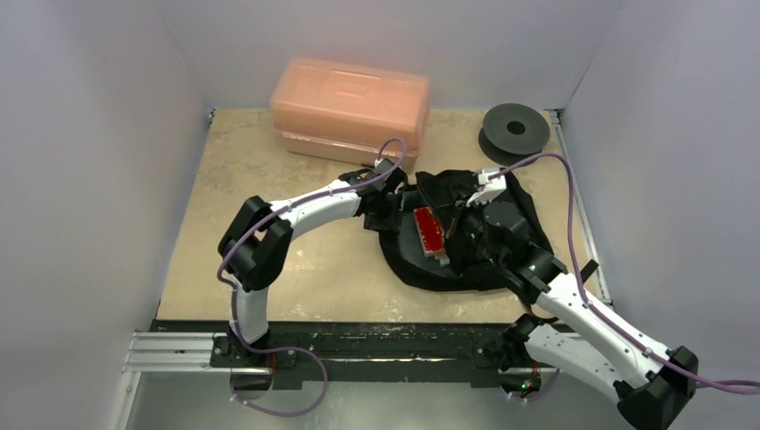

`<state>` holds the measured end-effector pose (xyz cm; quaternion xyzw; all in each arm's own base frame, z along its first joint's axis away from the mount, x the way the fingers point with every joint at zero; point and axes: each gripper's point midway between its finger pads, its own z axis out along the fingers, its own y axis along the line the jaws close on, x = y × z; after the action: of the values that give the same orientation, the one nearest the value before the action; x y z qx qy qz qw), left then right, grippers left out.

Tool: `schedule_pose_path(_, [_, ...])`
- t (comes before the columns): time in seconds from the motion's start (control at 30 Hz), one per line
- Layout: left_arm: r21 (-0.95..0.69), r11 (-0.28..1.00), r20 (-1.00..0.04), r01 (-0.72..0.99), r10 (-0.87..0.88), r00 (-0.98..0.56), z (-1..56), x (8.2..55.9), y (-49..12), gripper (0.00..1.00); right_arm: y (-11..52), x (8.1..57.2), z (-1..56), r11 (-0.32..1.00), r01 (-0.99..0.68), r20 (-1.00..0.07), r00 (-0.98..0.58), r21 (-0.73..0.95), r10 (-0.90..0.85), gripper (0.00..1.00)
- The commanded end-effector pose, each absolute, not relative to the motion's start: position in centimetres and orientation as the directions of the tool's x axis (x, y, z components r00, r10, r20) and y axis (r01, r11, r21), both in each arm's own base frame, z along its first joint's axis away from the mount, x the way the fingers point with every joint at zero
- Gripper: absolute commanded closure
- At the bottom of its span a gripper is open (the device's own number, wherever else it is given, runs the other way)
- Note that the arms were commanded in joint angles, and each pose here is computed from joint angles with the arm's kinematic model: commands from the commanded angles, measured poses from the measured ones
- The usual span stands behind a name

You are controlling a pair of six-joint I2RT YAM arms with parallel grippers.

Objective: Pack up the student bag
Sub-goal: Place the book in the student bag.

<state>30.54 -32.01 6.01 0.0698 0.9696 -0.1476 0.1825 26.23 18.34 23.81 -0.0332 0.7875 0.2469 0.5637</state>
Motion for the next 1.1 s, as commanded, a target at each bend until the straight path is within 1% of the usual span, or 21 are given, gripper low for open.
schedule_pose_path(0.0, [-0.312,0.918,-0.460,0.246,0.081,-0.884,9.7,30.9,-32.0,0.69,19.5,25.9,22.7,0.869,-0.405,-0.909,-0.403,0.285,0.110,1.00])
schedule_pose_path(0.03, [-0.345,0.901,-0.481,0.263,0.070,-0.874,10.7,30.7,-32.3,0.82,19.9,25.9,22.3,0.863,-0.422,-0.905,-0.415,0.279,0.089,1.00])
schedule_pose_path(0.07, [-0.375,0.885,-0.498,0.275,0.058,-0.865,11.4,30.3,-32.4,0.92,20.4,26.0,22.1,0.855,-0.440,-0.901,-0.427,0.276,0.071,1.00])
schedule_pose_path(0.1, [-0.404,0.868,-0.511,0.289,0.048,-0.858,12.0,29.9,-32.6,1.00,21.0,26.0,22.0,0.844,-0.461,-0.899,-0.435,0.274,0.055,1.00])
schedule_pose_path(0.23, [-0.506,0.802,-0.541,0.317,-0.009,-0.841,13.4,27.8,-32.3,1.00,24.6,26.1,21.8,0.760,-0.561,-0.874,-0.486,0.329,0.021,1.00])
schedule_pose_path(0.27, [-0.527,0.786,-0.556,0.324,-0.030,-0.831,13.4,27.4,-32.1,1.00,25.8,26.1,21.8,0.730,-0.568,-0.853,-0.521,0.381,0.040,1.00])
schedule_pose_path(0.3, [-0.544,0.773,-0.571,0.328,-0.054,-0.819,13.4,27.0,-31.7,1.00,27.0,26.1,21.4,0.699,-0.594,-0.841,-0.540,0.398,0.020,1.00])
schedule_pose_path(0.33, [-0.556,0.760,-0.593,0.337,-0.079,-0.801,13.3,26.6,-31.3,1.00,28.3,26.1,21.1,0.667,-0.579,-0.802,-0.595,0.469,0.048,0.99])
schedule_pose_path(0.4, [-0.564,0.753,-0.627,0.339,-0.124,-0.769,13.1,26.3,-30.2,1.00,31.3,25.5,19.1,0.598,-0.567,-0.718,-0.696,0.566,0.020,0.91])
schedule_pose_path(0.43, [-0.554,0.765,-0.637,0.328,-0.136,-0.759,12.5,26.2,-29.5,1.00,33.0,25.1,18.7,0.554,-0.587,-0.699,-0.715,0.590,-0.012,0.85])
schedule_pose_path(0.47, [-0.546,0.772,-0.647,0.327,-0.140,-0.750,12.5,26.1,-29.1,1.00,34.3,24.5,18.1,0.530,-0.603,-0.682,-0.729,0.597,-0.060,0.81])
schedule_pose_path(0.5, [-0.536,0.779,-0.647,0.324,-0.134,-0.750,12.0,25.9,-28.6,1.00,34.9,23.8,16.9,0.539,-0.603,-0.657,-0.745,0.588,-0.117,0.76])
schedule_pose_path(0.57, [-0.525,0.789,-0.650,0.318,-0.130,-0.749,11.7,25.7,-28.0,1.00,34.8,23.4,15.4,0.591,-0.602,-0.647,-0.743,0.537,-0.170,0.66])
schedule_pose_path(0.63, [-0.521,0.797,-0.654,0.305,-0.143,-0.743,11.5,25.7,-27.2,1.00,33.5,23.2,14.9,0.626,-0.599,-0.656,-0.733,0.499,-0.178,0.53])
schedule_pose_path(0.7, [-0.521,0.802,-0.661,0.293,-0.162,-0.733,11.5,25.6,-26.3,1.00,31.5,23.2,14.9,0.675,-0.593,-0.681,-0.710,0.439,-0.180,0.39])
schedule_pose_path(0.77, [-0.525,0.804,-0.661,0.279,-0.179,-0.729,11.4,25.7,-25.4,1.00,29.6,23.1,14.9,0.717,-0.584,-0.696,-0.691,0.381,-0.194,0.29])
schedule_pose_path(0.83, [-0.533,0.804,-0.649,0.264,-0.189,-0.737,11.1,25.6,-24.7,1.00,27.9,22.7,14.6,0.752,-0.568,-0.690,-0.692,0.336,-0.214,0.24])
schedule_pose_path(0.93, [-0.536,0.807,-0.643,0.247,-0.200,-0.739,10.7,25.4,-23.8,1.00,25.8,22.0,14.2,0.793,-0.533,-0.676,-0.703,0.295,-0.221,0.23])
schedule_pose_path(0.97, [-0.540,0.805,-0.643,0.246,-0.206,-0.738,10.7,25.4,-23.6,1.00,24.9,21.9,14.2,0.835,-0.456,-0.653,-0.739,0.308,-0.163,0.21])
schedule_pose_path(1.07, [-0.555,0.789,-0.632,0.262,-0.196,-0.750,10.7,25.2,-23.5,1.00,22.0,21.1,13.6,0.910,-0.293,-0.593,-0.803,0.293,-0.067,0.21])
